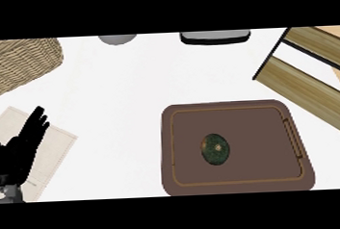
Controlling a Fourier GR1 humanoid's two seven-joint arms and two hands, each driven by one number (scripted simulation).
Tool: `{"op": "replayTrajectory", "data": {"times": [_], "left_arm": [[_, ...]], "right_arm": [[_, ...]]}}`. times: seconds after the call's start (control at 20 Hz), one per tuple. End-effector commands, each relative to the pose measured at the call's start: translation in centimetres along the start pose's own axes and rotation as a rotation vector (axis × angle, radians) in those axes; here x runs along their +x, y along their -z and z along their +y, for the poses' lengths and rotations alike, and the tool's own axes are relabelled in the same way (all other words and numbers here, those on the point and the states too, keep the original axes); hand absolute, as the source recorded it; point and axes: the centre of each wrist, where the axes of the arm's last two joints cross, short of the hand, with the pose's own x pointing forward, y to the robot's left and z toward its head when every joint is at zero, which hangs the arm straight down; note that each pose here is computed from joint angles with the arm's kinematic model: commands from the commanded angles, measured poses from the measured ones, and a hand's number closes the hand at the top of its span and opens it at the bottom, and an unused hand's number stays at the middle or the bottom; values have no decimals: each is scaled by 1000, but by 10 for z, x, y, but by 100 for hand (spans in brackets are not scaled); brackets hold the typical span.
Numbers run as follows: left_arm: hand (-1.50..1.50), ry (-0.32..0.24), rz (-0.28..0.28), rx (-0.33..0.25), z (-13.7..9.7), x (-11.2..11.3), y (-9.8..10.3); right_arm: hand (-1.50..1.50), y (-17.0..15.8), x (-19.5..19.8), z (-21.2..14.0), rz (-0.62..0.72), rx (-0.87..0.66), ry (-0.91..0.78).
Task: Pick the lemon from the tray and place it in the tiered shelf
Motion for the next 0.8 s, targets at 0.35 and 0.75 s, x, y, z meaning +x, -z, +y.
{"op": "replayTrajectory", "data": {"times": [0.35,0.75], "left_arm": [[0,5,3,-7,4,11,4],[0,-2,-13,-21,4,-11,-13]], "right_arm": [[150,62,-32,30,124,-27,-124],[150,92,-64,62,179,-32,-20]]}}
